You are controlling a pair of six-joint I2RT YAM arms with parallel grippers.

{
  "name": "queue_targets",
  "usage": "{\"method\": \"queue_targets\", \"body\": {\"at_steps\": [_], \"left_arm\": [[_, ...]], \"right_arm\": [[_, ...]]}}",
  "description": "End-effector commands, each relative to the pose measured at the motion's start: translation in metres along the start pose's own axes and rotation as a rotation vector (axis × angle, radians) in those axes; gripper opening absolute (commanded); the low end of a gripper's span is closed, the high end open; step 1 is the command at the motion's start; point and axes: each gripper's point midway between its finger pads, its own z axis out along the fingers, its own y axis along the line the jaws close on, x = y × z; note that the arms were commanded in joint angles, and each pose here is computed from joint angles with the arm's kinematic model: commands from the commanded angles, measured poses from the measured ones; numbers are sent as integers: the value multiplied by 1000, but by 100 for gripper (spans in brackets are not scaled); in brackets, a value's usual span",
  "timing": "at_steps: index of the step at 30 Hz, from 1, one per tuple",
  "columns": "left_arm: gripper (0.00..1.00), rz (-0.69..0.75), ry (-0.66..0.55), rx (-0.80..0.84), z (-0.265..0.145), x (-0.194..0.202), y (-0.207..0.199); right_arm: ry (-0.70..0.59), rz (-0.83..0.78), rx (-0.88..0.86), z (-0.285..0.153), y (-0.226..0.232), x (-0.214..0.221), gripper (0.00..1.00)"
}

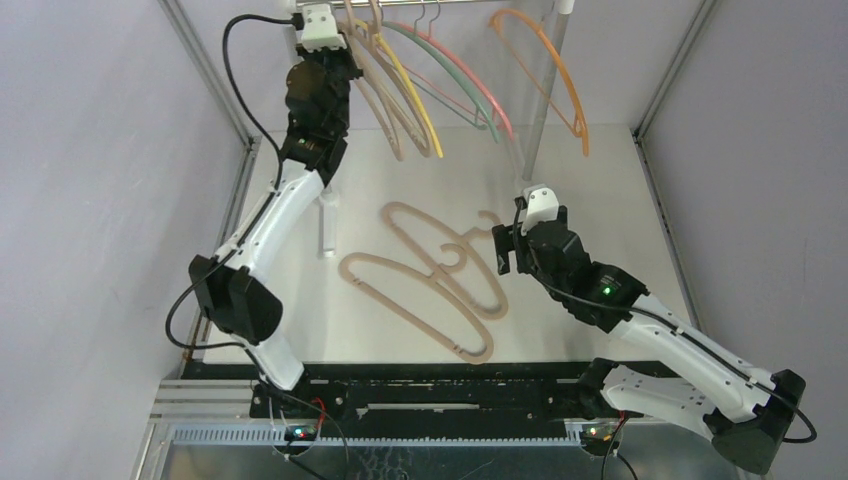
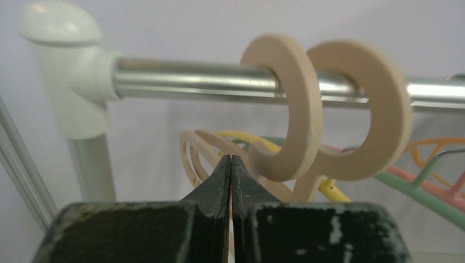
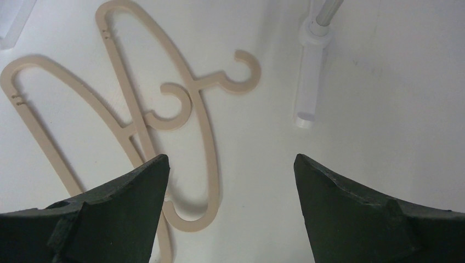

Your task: Organize the hangers

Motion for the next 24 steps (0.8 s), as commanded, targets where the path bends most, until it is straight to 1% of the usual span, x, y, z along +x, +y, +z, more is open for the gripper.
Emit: {"method": "queue_targets", "body": {"at_steps": [1,10,14,17,24], "left_arm": [[2,-18,-57,-20,9,-22,4],[2,-5,-79,53,31,-12,-17],[1,-34,-47,186,40,3,-46],[0,-64,-21,257,43,16,-62],[0,-155,-3,417,38,17,-99]], "right_arm": [[-40,23,3,-4,-6,-12,91],[-14,37,18,-2,-11,-5,91],[-14,35,18,-1,-11,-5,91],[-21,39,15,-2,-10,-7,91],[-15,58,7,0,-8,-6,91]]}}
